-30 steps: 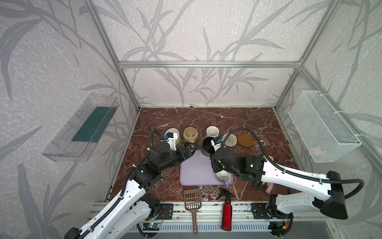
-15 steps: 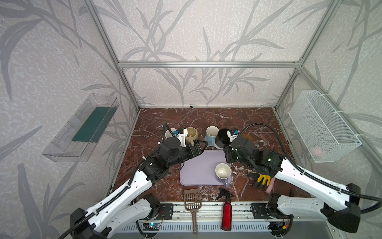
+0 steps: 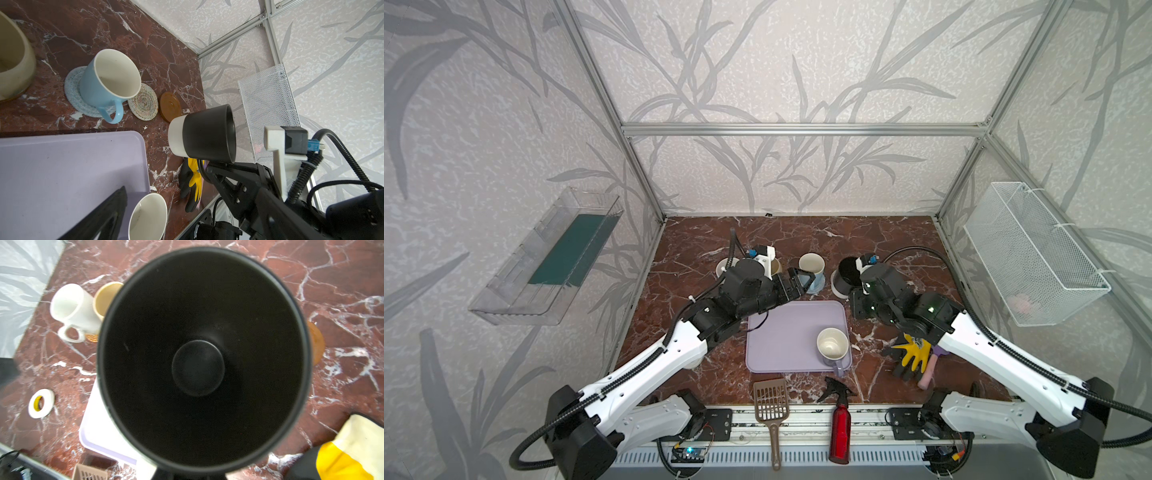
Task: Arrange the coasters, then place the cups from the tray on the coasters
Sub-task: 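Lift the black mug toward the coasters with the right gripper while the left gripper follows, then lower the black mug onto the woven round coaster and open the right gripper, then move the right gripper to the lavender mug on the tray and lower inside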
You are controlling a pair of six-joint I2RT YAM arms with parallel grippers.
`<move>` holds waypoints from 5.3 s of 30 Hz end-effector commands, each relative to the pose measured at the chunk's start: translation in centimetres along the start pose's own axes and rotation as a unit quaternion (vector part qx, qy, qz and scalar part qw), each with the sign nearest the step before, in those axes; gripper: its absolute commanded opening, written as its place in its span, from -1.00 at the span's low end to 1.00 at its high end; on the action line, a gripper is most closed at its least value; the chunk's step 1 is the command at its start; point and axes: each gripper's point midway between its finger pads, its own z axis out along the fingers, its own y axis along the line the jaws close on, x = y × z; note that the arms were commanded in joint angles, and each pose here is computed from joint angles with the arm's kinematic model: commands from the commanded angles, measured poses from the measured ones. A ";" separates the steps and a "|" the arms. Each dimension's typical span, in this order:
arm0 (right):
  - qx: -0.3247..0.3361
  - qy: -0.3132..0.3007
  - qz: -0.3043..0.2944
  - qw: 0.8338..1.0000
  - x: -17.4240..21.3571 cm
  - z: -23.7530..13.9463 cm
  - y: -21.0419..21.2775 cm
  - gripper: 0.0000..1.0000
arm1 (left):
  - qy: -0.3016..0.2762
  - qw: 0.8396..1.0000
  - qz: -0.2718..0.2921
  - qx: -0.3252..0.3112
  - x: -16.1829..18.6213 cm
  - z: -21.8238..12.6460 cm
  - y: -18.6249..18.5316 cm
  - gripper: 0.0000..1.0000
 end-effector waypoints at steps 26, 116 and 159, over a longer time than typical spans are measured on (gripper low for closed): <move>0.067 -0.004 0.017 0.998 -5.0 5.2 -3.7 -1.00 | 0.034 0.998 0.027 -0.047 -1.4 6.6 0.2 0.99; 0.114 0.071 0.019 0.991 1.4 16.0 -8.0 -1.00 | 0.024 0.998 0.001 -0.050 -1.1 11.0 2.9 0.99; -0.070 0.113 -0.054 0.990 6.9 -1.3 -3.1 0.98 | 0.115 0.990 0.060 -0.064 3.9 1.2 3.7 0.98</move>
